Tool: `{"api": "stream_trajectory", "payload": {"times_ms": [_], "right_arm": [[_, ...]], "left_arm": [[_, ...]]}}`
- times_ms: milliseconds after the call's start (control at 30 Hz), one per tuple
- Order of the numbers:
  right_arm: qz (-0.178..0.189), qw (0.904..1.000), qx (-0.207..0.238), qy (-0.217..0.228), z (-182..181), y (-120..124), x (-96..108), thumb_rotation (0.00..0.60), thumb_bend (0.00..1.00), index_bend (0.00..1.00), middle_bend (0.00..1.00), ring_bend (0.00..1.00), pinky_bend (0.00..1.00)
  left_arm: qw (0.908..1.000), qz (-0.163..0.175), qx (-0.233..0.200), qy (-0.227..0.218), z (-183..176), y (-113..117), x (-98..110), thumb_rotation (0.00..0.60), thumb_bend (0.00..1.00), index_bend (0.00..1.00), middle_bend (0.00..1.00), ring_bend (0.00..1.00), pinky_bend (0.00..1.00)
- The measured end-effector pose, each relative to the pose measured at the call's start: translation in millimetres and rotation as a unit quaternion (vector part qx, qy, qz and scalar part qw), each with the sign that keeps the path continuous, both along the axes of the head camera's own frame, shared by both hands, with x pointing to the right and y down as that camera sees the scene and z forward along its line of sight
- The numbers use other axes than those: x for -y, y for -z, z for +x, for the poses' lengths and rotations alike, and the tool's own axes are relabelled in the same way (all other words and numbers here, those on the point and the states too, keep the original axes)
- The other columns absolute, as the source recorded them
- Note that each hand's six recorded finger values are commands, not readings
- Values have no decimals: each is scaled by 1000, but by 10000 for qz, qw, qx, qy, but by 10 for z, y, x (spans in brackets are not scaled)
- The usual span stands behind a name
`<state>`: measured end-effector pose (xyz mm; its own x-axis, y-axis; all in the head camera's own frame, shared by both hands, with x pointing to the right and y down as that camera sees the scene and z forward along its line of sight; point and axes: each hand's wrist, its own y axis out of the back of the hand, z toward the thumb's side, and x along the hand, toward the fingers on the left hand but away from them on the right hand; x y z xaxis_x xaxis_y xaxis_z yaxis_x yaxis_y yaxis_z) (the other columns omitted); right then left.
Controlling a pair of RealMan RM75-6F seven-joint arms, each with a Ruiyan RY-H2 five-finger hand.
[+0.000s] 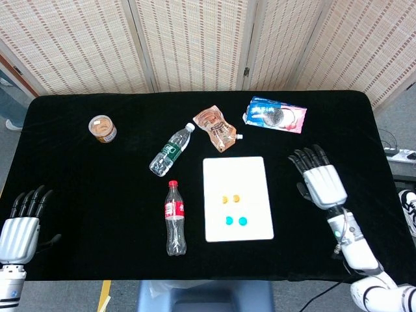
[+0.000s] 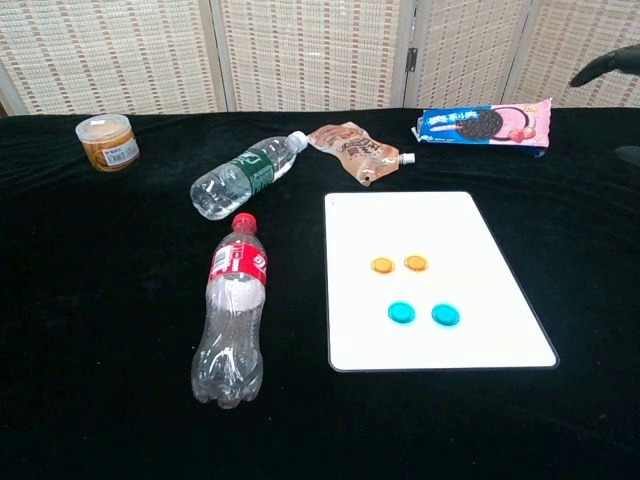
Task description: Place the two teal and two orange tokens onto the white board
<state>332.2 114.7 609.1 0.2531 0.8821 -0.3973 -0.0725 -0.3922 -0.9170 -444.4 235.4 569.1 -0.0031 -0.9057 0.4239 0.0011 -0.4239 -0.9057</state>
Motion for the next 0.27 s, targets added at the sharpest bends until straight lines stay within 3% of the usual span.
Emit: {"api": "stream_trajectory", "payload": {"times_ms": [133, 267], "right_arm": [[145, 9989, 94, -424, 368, 204, -212, 600, 429, 3, 4, 6, 0], [61, 9973, 220, -700, 643, 367, -476, 600, 429, 0, 0, 0, 0]], "left_arm": [[10000, 26, -25, 0, 34, 8, 11, 600, 170, 0, 0, 5, 0], [10000, 83, -34, 20, 54, 40, 9, 600, 170, 0, 0, 5, 0]]}}
